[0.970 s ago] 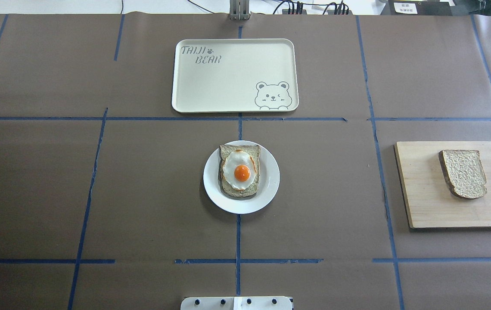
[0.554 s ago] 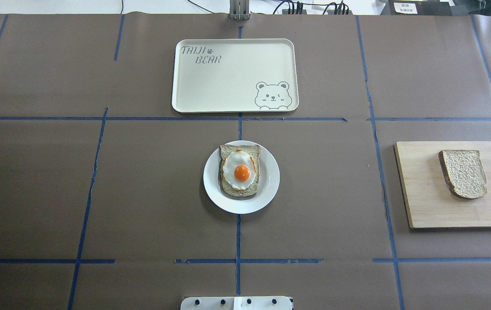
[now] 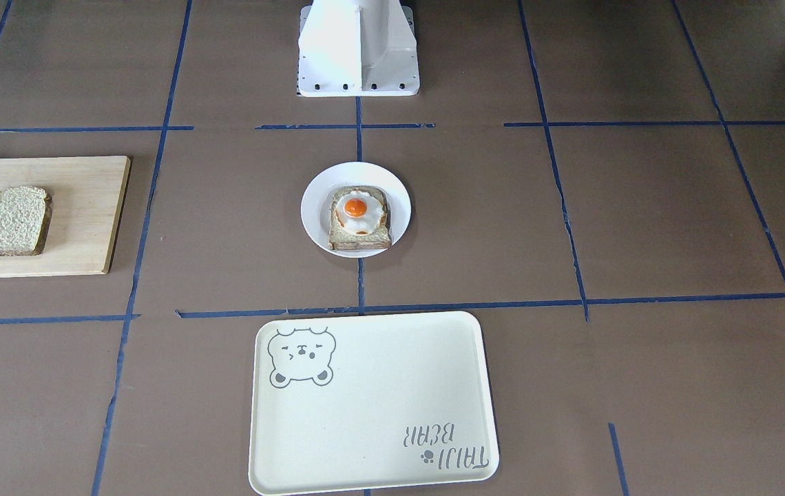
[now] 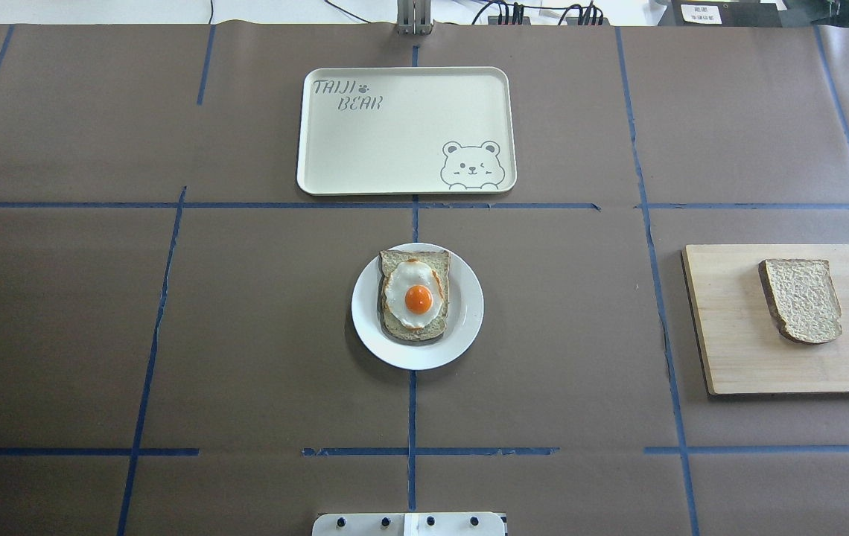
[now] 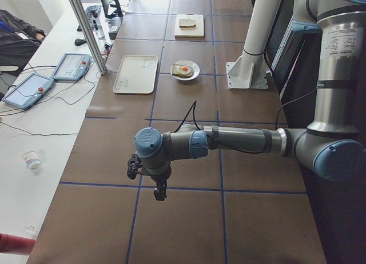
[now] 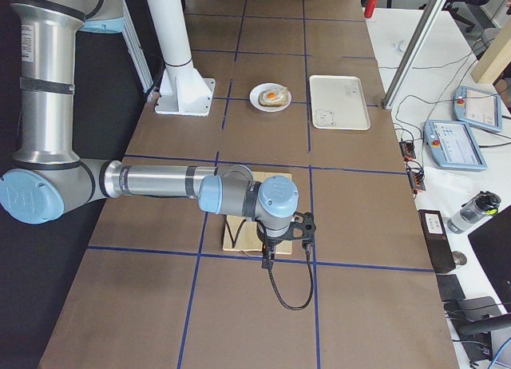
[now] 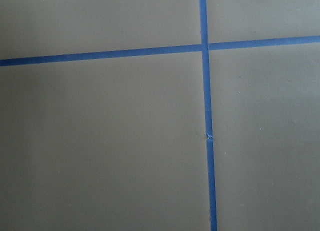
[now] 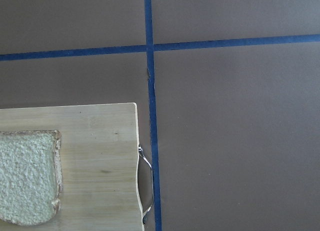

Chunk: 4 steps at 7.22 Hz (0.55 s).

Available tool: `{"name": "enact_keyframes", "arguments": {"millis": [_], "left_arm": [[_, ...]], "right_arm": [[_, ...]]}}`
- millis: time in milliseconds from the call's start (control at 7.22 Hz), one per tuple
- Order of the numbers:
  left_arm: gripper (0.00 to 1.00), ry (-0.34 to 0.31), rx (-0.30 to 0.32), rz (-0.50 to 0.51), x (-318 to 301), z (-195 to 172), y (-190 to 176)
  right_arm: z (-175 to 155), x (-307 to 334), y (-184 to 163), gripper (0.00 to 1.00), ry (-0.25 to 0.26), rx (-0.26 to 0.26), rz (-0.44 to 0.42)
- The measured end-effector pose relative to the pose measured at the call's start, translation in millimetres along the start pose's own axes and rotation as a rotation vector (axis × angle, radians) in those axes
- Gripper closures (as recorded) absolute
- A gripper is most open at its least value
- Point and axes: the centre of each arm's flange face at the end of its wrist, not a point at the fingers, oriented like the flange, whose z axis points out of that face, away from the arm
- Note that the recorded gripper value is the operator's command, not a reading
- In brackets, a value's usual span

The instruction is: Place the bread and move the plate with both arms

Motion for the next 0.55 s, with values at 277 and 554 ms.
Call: {"name": "enact_keyframes", "arguments": {"millis": [277, 554], "left_arm": [[0.0, 0.0, 0.0, 0.001, 0, 0, 0], [0.0, -0.001, 0.004, 0.003, 2, -2, 0]], "right_arm": [[-3, -4, -4, 0.0, -0.001, 0.006, -0.009], [-12, -16, -16, 0.0, -0.004, 0.024, -0.03]]}}
